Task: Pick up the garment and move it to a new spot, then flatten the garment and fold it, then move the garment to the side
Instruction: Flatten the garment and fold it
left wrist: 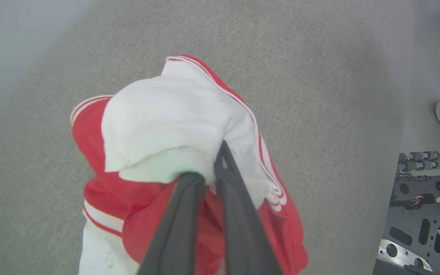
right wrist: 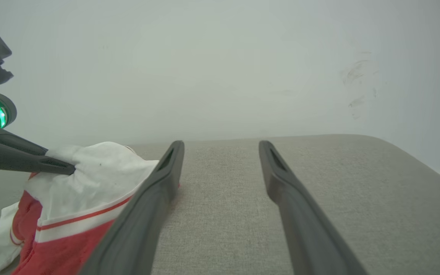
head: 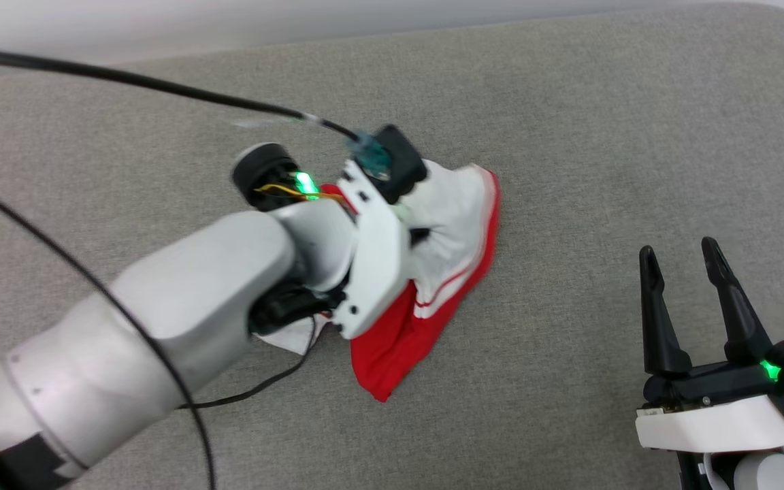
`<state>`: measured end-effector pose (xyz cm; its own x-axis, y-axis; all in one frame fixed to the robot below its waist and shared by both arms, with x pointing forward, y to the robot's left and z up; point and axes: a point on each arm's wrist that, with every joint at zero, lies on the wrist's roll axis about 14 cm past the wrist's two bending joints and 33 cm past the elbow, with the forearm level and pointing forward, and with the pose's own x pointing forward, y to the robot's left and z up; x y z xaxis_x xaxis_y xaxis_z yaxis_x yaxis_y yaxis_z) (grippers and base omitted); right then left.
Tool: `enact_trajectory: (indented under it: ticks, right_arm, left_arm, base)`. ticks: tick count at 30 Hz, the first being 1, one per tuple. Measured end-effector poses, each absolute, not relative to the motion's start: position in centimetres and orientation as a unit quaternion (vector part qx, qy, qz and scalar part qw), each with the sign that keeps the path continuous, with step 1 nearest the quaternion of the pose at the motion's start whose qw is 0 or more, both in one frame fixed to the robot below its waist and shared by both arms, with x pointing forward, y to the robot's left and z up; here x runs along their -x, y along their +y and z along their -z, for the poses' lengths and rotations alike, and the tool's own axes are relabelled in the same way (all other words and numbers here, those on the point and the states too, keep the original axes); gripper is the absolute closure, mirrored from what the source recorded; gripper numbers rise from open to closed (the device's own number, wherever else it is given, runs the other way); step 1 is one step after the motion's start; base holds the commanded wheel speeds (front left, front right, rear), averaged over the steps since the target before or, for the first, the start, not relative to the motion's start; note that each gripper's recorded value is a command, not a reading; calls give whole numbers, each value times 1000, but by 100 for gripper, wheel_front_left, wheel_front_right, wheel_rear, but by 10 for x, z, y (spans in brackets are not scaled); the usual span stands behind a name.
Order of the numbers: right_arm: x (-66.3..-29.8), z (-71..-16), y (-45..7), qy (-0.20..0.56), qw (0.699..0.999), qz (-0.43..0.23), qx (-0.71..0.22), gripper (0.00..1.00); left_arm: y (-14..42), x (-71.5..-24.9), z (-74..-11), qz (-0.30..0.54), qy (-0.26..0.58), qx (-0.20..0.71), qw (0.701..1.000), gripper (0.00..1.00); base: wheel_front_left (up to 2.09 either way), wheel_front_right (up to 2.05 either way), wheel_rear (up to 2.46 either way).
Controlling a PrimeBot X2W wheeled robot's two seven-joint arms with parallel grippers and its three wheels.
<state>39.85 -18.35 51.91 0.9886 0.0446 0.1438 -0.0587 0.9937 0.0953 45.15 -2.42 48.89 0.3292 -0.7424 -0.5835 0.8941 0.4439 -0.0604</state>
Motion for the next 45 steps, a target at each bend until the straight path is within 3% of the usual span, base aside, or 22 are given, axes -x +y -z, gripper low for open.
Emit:
enact_trajectory:
  ticks: [8, 17, 22, 23, 24, 33, 41, 45]
  right_arm:
    - [-396, -515, -200, -64, 997, -1, -41, 0]
    - [-395, -510, -211, -57, 998, 15, -36, 0]
    - [-396, -511, -208, -58, 997, 10, -39, 0]
    - [-396, -512, -206, -60, 997, 8, -39, 0]
    - [-396, -512, -206, -60, 997, 8, -39, 0]
    - [-389, -524, -195, -76, 996, -9, -41, 0]
    - [-386, -532, -186, -87, 995, -23, -46, 0]
    - [-384, -534, -185, -89, 995, -24, -47, 0]
  left_arm:
    - [-85, -427, -452, 550, 283, -135, 774, 100]
    - [-101, -368, -391, 574, 356, -156, 721, 100]
    - [-102, -363, -393, 574, 350, -150, 725, 100]
    - [-102, -364, -395, 573, 344, -146, 729, 97]
    - [-102, -364, -395, 573, 344, -146, 729, 0]
    - [-110, -394, -464, 563, 229, -92, 789, 0]
    - [-50, -463, -525, 483, 159, -116, 854, 0]
    - [-11, -484, -522, 436, 191, -146, 867, 0]
  base:
    - [0, 0, 0]
    - [0, 0, 0]
    - [0, 0, 0]
    - [0, 0, 0]
    - [0, 0, 0]
    - [0, 0, 0]
    - [0, 0, 0]
    - [0, 0, 0]
